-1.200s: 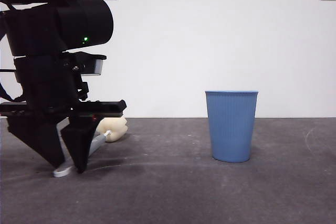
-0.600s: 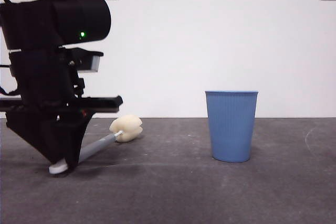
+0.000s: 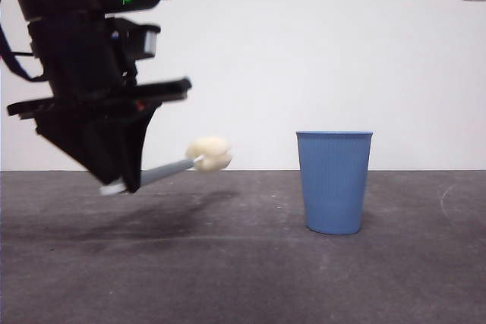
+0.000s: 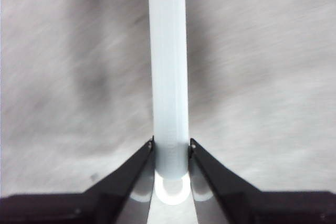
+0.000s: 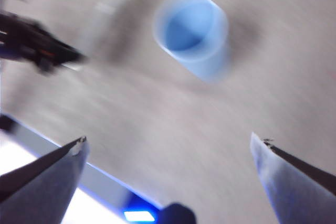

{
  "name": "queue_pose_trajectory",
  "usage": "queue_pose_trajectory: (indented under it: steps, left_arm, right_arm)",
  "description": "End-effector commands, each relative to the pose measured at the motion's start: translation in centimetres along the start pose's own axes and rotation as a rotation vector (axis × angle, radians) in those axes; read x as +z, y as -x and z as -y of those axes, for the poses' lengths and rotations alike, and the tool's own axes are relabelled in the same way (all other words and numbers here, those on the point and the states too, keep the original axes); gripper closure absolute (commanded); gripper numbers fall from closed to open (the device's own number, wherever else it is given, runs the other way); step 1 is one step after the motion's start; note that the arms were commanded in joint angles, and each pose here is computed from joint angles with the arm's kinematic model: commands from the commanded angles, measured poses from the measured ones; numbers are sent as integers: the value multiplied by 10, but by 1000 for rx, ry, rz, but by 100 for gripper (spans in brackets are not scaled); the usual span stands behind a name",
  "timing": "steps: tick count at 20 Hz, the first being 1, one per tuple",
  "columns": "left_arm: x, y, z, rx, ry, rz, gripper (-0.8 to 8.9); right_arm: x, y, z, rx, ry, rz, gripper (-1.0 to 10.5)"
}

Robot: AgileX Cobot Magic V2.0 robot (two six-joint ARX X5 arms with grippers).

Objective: Pick up the cup brush,pick up the cup,insert the brush into the cup,clean the cup,put the cup brush back,put the cup back to the fixed position on the table

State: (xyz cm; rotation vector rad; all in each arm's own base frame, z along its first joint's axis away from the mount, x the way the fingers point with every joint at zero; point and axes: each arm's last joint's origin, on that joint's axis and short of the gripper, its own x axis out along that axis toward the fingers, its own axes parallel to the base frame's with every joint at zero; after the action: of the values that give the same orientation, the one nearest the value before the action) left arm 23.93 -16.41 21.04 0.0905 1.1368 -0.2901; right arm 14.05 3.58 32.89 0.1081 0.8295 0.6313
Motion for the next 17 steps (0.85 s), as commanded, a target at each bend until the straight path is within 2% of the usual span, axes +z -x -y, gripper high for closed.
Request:
queue_pose_trajectory:
  steps: [1,8,13,17]
  left_arm:
    - [0,17,-1,-16,-48,43,822]
    - [-22,94,-18,-30,-153,170,822]
    - [-52,131,-31,-21,-217,151,822]
    - [-61,139,-34,-18,-231,142,822]
  right_arm:
    - [-11,-25,10,20,-11,-20,383]
    - [-53,-94,35,65,-57,51,382]
    - [-57,-121,42,-6,8,84,382]
    - [-54,-159,50,17,59,62,383]
